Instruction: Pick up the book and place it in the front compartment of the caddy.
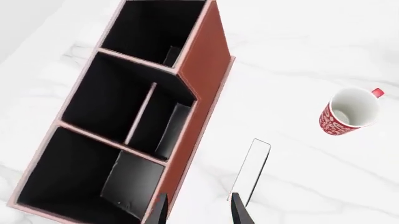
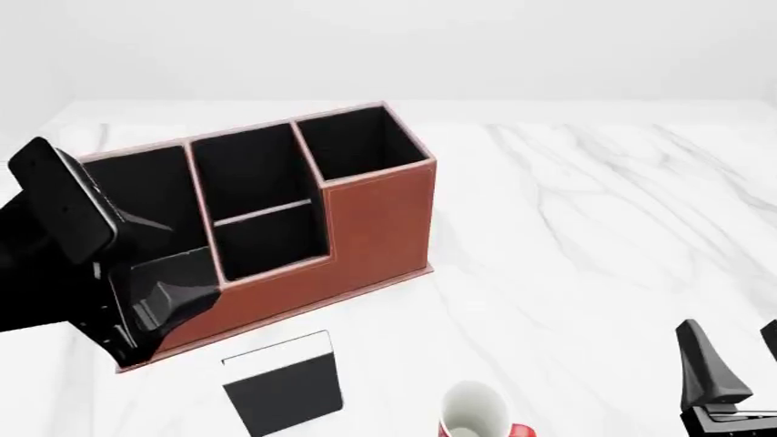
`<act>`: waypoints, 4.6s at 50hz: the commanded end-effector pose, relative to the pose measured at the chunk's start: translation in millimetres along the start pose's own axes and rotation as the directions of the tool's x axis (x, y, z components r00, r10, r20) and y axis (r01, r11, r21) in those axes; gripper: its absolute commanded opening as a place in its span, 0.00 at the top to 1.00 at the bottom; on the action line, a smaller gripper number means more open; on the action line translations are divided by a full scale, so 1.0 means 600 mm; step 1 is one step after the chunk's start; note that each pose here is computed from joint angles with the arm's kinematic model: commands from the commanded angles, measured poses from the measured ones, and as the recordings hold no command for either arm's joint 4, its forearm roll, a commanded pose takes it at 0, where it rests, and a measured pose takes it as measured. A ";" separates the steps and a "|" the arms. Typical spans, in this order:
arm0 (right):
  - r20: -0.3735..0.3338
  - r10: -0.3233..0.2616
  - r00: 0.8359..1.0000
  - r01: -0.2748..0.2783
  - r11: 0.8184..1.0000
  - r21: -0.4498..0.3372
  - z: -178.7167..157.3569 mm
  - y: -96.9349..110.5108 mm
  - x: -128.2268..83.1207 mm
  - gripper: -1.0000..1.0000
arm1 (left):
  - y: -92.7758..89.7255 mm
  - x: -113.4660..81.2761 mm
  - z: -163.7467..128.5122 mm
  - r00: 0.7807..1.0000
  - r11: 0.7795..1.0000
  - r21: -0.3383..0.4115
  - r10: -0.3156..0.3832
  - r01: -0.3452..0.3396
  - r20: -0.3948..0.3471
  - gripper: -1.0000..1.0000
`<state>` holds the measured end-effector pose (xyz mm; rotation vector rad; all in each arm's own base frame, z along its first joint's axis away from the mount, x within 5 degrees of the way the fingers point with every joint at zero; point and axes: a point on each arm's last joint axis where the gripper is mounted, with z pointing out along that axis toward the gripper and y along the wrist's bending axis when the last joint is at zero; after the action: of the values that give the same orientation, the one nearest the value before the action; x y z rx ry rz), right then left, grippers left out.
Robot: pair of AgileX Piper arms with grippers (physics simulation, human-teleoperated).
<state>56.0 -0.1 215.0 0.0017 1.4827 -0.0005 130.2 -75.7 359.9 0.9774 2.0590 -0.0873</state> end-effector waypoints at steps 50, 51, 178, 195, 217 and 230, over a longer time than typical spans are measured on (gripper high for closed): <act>0.000 -0.001 1.000 0.001 1.000 0.000 0.000 0.000 0.000 0.00 | -0.076 -0.016 0.131 0.937 0.949 0.284 0.219 -0.140 -0.271 0.00; 0.000 0.000 1.000 0.000 1.000 0.000 0.000 0.000 0.000 0.00 | -0.077 -0.015 0.133 0.937 0.948 0.285 0.220 -0.139 -0.273 0.00; 0.000 0.000 1.000 0.000 1.000 0.000 0.000 0.000 0.000 0.00 | -0.073 0.022 0.192 0.866 0.901 0.355 0.371 -0.249 -0.334 1.00; 0.000 0.000 1.000 0.000 1.000 0.000 0.000 0.000 0.000 0.00 | -0.015 -0.030 0.129 0.846 0.876 0.333 0.447 -0.348 -0.291 1.00; 0.000 0.000 1.000 0.000 1.000 0.000 0.000 0.000 0.000 0.00 | 0.037 -0.082 0.072 0.832 0.854 0.260 0.507 -0.450 -0.226 1.00; 0.000 0.000 1.000 0.000 1.000 0.000 0.000 0.000 0.000 0.00 | 0.056 -0.120 0.053 0.838 0.856 0.216 0.509 -0.469 -0.197 1.00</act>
<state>56.0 -0.1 215.0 0.0017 1.4827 -0.0005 193.8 -109.3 377.7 1.6754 2.0312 0.1195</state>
